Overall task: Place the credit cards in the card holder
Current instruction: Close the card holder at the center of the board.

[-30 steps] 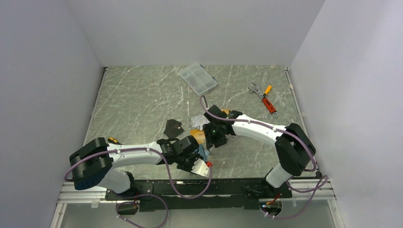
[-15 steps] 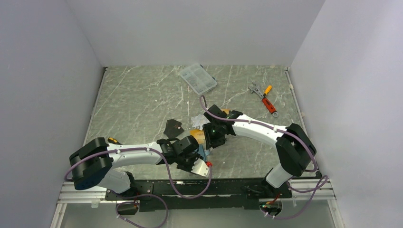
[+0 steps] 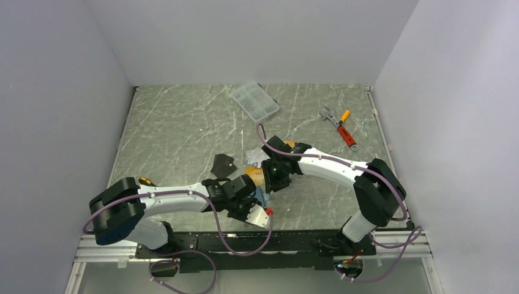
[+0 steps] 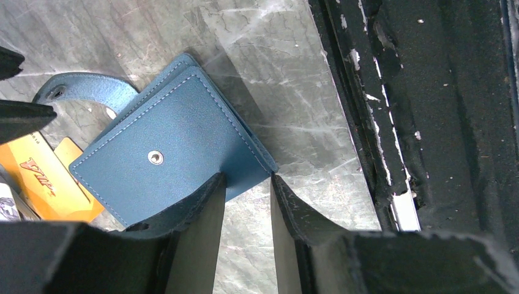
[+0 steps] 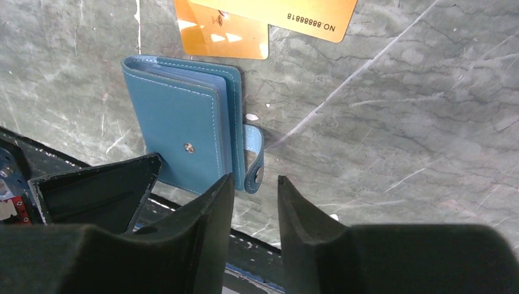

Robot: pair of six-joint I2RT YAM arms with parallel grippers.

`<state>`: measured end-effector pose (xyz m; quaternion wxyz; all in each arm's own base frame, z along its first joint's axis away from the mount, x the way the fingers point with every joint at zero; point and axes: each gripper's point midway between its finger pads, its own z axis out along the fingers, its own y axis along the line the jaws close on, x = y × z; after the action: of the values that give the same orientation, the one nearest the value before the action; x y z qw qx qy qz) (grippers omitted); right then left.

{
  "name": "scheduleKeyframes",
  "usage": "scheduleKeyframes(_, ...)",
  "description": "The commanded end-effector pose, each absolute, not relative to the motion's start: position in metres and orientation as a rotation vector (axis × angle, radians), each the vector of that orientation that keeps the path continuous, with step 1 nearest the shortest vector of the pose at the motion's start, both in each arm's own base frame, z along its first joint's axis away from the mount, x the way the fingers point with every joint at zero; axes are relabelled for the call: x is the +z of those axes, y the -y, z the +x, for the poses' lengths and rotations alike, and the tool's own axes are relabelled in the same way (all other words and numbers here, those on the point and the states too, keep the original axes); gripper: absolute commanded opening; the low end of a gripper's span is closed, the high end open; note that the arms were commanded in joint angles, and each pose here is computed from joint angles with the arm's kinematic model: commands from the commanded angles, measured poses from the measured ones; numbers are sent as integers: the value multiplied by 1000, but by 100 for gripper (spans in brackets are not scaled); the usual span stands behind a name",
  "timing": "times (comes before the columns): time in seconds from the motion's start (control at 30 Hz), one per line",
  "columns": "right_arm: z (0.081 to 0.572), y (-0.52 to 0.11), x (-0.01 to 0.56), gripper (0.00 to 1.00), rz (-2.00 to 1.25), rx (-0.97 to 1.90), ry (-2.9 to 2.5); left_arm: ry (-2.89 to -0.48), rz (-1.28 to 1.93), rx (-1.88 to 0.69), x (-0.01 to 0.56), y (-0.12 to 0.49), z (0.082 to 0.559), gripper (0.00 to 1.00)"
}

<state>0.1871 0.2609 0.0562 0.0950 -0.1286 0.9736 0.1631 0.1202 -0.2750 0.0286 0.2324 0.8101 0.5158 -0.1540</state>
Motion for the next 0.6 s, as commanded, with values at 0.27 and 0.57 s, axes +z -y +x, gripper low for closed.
scheduleKeyframes(0.27, 188, -267, 58, 33, -428, 425, -2873, -1422, 2247, -438, 34, 271, 117, 37)
scheduleKeyframes(0.57, 188, -261, 53, 11, -412, 389, -2879, -1415, 2242, -440, 37, 271, 117, 37)
